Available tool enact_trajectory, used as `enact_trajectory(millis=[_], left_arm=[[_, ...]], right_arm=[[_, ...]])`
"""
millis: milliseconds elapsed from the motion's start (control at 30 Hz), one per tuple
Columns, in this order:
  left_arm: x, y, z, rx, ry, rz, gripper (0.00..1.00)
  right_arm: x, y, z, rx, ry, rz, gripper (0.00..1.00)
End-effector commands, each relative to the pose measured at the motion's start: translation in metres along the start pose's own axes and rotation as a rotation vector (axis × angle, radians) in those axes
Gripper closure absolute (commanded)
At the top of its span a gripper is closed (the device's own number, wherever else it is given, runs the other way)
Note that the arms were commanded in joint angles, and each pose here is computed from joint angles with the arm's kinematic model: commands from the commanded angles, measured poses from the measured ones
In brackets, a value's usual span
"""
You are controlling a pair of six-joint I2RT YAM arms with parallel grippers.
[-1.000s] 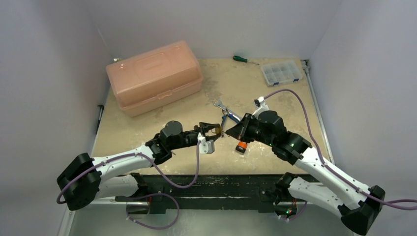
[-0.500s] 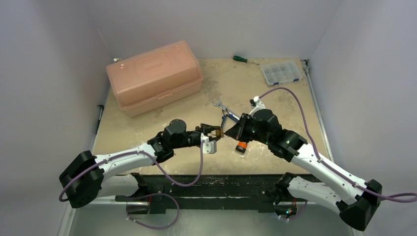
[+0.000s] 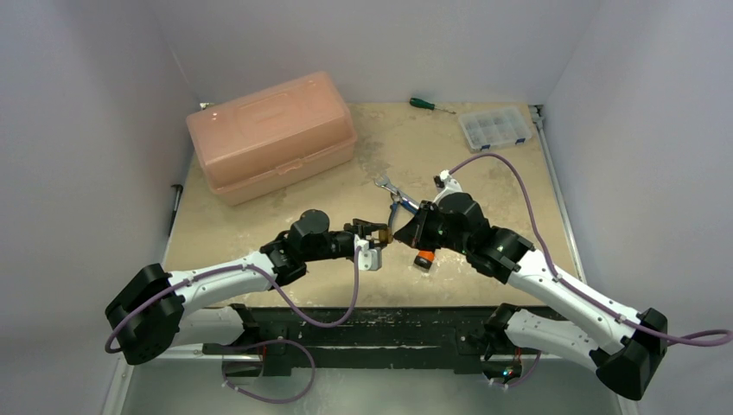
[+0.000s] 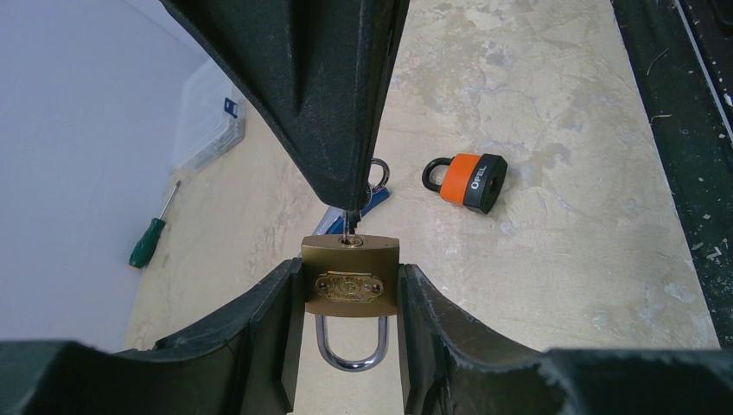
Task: Unlock with the key
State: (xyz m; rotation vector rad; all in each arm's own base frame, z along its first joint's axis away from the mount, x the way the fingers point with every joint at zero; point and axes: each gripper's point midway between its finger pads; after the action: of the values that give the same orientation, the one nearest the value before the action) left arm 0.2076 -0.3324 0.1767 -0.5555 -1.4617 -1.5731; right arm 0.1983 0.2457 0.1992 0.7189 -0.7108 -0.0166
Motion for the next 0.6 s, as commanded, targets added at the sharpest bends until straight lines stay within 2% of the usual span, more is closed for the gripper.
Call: enact_trajectory(millis=[0,567], left_arm=[[0.0469,0.0201,-0.0054,0.027,-0.141,-0.055,1.00],[0.0521,0.0182,-0.0065,0.025,-0.155,-0.043,1.00]], right_arm=[[0.0170,0.0316,0.0057,0.100,-0.047,0.007,1.00],[0.0154,0.0341,-0.0021,0.102,-0.039,0.011,1.00]])
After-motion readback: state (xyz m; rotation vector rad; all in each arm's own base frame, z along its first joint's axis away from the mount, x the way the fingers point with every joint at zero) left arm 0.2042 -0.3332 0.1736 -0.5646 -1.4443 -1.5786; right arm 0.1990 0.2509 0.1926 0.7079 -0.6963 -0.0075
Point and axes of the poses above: each gripper's point midway between its finger pads, its own z axis back along the fingers, its own y axis along the line the jaws close on, x = y × z, and after that the axes turned 3 degrees about z, right-handed
